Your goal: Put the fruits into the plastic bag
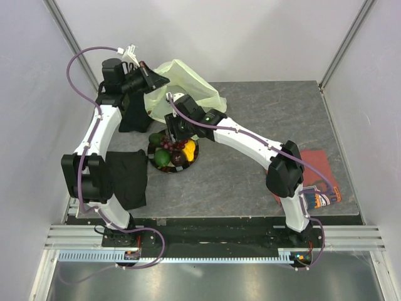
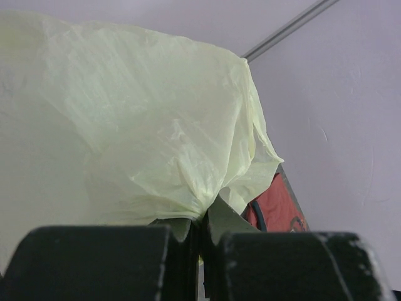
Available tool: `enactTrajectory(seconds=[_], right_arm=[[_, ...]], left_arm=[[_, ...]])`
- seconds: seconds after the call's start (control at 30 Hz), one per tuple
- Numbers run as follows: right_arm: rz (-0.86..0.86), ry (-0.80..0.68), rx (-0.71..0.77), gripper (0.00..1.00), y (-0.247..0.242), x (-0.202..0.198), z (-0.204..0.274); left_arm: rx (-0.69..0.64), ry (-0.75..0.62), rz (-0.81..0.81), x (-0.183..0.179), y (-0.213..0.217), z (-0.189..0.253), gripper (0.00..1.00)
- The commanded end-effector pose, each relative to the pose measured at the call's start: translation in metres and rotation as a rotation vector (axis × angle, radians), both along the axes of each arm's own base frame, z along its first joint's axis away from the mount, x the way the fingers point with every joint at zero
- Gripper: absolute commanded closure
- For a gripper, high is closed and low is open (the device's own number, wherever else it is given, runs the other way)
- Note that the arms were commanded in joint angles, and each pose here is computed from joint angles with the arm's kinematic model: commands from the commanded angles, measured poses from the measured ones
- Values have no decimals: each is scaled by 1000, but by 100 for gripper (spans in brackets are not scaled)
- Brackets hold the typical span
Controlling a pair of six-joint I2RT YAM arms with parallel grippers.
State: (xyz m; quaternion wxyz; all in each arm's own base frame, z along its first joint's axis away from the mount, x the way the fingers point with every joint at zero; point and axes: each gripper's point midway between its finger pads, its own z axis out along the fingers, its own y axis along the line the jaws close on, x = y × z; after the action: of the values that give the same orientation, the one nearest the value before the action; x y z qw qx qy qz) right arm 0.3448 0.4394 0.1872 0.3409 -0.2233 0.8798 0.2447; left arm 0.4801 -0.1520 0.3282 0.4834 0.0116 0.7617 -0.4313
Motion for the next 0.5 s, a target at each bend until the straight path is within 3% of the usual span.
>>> enactTrajectory(seconds=[0.0,0.47], right_arm=[[-105,-32,2,48,-10,11,25],[-134,71,-22,50,-10,10,-11]], left_arm=[[-41,-68,-38,2,-7,30,99],[-45,-50,-49,-1,-9,23,98]])
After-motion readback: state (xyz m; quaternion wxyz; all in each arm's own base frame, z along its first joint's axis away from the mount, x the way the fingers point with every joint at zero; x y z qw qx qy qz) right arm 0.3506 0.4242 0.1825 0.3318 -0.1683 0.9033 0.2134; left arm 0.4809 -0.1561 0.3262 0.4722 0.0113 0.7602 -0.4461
